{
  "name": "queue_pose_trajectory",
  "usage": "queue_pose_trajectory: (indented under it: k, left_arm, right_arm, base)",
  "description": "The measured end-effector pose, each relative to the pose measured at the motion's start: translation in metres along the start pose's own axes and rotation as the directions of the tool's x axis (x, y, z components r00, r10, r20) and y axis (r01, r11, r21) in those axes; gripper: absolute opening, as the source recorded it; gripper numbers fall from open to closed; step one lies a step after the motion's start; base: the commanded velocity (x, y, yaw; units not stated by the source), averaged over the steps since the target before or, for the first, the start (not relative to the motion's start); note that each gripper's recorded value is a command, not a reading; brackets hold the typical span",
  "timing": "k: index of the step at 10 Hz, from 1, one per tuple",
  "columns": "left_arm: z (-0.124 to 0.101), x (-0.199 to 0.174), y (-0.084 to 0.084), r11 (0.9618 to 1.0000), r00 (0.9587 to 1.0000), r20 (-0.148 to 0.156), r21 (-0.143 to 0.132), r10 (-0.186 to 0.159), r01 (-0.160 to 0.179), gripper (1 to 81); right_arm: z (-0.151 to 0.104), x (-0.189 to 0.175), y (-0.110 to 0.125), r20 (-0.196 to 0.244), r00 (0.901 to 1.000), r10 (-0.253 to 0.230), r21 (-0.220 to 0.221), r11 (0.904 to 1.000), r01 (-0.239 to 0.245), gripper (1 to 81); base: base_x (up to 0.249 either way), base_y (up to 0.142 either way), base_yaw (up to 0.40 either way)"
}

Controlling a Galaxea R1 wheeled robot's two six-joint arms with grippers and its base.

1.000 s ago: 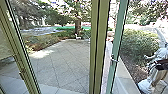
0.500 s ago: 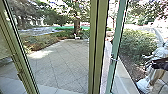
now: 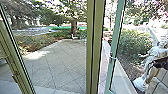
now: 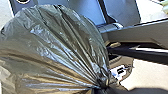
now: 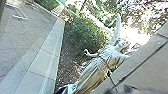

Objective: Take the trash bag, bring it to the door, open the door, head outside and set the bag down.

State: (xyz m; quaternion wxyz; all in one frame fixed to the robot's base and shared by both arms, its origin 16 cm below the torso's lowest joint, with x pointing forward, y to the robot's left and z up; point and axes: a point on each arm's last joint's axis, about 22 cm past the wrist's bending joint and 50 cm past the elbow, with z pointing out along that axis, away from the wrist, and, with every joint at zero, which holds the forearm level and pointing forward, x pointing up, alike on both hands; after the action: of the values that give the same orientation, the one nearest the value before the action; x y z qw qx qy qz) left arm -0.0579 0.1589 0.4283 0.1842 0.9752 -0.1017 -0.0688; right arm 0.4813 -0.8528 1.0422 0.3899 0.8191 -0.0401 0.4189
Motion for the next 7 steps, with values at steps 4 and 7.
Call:
queue_pose_trajectory:
  k: [4, 7]
  left_arm:
    - [0.000, 0.000, 0.002, 1.0000, 1.0000, 0.000, -0.002, -0.004, 0.004, 1.0]
    - [0.000, -0.003, -0.001, 1.0000, 1.0000, 0.003, 0.001, -0.005, 0.005, 1.0]
  right_arm:
    - [-0.003, -0.022, 0.043, 0.000, 0.9997, -0.026, -0.041, 0.9989, 0.026, 81.1]
    - [-0.007, -0.054, 0.072, 0.031, 0.9990, -0.032, -0.066, 0.9972, 0.034, 81.1]
  base:
    - [0.000, 0.000, 0.000]
    - [0.000, 0.000, 0.000]
